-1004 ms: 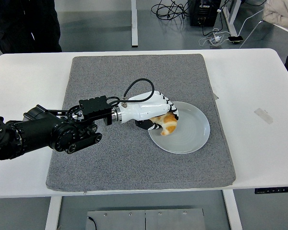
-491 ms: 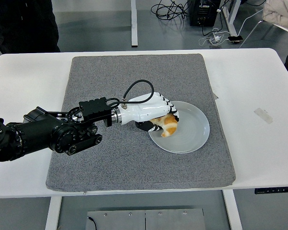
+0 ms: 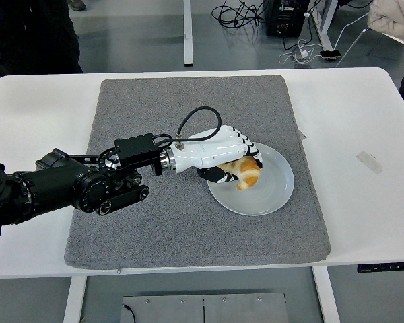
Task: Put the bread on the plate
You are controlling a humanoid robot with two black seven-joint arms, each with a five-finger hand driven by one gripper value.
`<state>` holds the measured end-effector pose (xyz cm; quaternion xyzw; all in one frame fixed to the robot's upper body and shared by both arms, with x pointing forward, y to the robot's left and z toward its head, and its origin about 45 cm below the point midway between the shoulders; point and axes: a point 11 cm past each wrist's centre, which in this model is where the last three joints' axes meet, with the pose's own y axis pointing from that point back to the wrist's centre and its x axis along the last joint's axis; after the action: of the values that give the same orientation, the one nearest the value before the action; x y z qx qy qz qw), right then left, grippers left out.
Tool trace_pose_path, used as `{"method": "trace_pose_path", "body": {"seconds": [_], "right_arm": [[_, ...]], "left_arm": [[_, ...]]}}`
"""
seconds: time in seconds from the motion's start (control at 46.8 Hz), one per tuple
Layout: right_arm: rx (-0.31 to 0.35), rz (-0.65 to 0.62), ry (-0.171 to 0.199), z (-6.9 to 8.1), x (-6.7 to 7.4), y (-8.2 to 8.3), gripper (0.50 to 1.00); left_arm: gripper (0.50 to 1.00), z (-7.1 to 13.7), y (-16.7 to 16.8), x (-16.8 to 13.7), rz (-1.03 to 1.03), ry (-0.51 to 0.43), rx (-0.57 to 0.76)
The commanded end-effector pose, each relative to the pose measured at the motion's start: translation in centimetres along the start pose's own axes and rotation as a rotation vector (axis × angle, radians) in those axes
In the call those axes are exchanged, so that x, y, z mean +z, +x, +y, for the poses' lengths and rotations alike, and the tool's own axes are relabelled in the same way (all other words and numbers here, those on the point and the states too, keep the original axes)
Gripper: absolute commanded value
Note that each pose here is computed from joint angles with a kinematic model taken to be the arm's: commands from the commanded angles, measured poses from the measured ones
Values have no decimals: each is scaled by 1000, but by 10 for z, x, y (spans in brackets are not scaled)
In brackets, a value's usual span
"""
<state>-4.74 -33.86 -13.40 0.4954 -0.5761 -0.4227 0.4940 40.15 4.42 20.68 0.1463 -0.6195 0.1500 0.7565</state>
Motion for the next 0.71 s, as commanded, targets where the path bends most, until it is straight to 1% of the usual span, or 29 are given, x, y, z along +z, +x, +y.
{"method": "trace_pose_path", "body": {"seconds": [0.0,0.064,0.107,0.15,0.278,0.491,0.684], "right_arm": [[0,-1,0,0,0,0,1000],[1,1,0,0,0,0,1000],[0,1,0,0,0,0,1000],[0,1,0,0,0,0,1000],[0,1,0,0,0,0,1000],[1,1,0,0,0,0,1000],[0,1,0,0,0,0,1000]], "left_arm": [[883,0,2,-1,13,9,12],[942,-1,2,-1,14,11,14],[960,0,2,-1,17,10,14],[966,0,2,-1,17,10,14],[971,0,0,1,24,6,12],[971,-8,3,18,63,-37,30],[971,-18,34,17,187,-7,181]]}}
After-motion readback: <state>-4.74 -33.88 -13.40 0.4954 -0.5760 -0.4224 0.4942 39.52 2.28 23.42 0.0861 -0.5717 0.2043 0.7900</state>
